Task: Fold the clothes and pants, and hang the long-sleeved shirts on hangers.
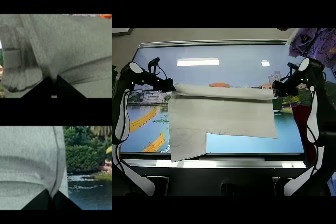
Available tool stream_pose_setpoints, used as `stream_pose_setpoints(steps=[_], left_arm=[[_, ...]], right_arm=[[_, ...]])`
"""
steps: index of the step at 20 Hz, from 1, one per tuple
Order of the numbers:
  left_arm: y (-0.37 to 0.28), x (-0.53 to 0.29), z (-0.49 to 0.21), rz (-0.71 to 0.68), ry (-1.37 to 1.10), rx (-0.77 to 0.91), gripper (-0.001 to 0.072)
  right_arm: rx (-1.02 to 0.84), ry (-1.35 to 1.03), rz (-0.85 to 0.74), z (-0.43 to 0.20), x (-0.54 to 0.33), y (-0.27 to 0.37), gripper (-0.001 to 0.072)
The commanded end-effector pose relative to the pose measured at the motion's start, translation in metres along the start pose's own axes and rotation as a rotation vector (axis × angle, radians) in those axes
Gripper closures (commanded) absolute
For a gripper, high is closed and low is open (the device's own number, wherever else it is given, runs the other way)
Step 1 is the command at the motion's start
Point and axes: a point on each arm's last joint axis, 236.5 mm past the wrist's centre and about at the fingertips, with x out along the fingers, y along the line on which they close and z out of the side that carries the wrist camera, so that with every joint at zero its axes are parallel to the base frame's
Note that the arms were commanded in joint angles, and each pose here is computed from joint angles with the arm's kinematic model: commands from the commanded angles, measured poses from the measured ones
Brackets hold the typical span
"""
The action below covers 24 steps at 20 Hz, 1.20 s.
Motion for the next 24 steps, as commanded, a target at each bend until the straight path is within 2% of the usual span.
stream_pose_setpoints(steps=[1, 10, 11, 13, 14, 16, 17, 18, 20, 24], left_arm=[[0.002, 0.003, -0.017, 0.019, 0.072, 0.013, 0.0688], [0.012, 0.033, -0.029, 0.011, 0.134, -0.01, 0.0688], [0.012, 0.036, -0.03, 0.008, 0.138, -0.013, 0.0687], [0.014, 0.039, -0.03, 0.008, 0.135, -0.016, 0.0655], [0.014, 0.038, -0.026, 0.011, 0.121, -0.016, 0.0538], [0.014, 0.031, -0.017, 0.018, 0.089, -0.053, 0.0087], [0.014, 0.02, -0.008, 0.022, 0.059, -0.074, -0.0013], [0.016, 0.004, 0.002, 0.028, 0.025, -0.076, -0.0013], [0.022, -0.035, 0.009, 0.04, -0.023, -0.083, -0.0013], [0.056, -0.095, -0.031, 0.065, -0.022, -0.21, -0.0013]], right_arm=[[0.008, 0.093, -0.013, -0.015, 0.021, -0.006, 0.0683], [0.029, 0.208, 0.028, -0.031, 0.055, -0.003, 0.0682], [0.032, 0.221, 0.03, -0.033, 0.058, -0.003, 0.0661], [0.04, 0.242, 0.027, -0.037, 0.061, -0.004, 0.0494], [0.039, 0.242, 0.027, -0.037, 0.06, -0.004, 0.0399], [0.029, 0.236, 0.013, -0.038, 0.052, -0.006, 0.0216], [0.003, 0.224, -0.001, -0.037, 0.044, -0.009, 0.0188], [-0.039, 0.208, -0.028, -0.037, 0.031, -0.014, 0.0162], [-0.07, 0.15, -0.059, -0.032, 0.001, -0.025, 0.0162], [-0.011, 0.072, 0.083, -0.044, -0.037, -0.044, 0.0163]])
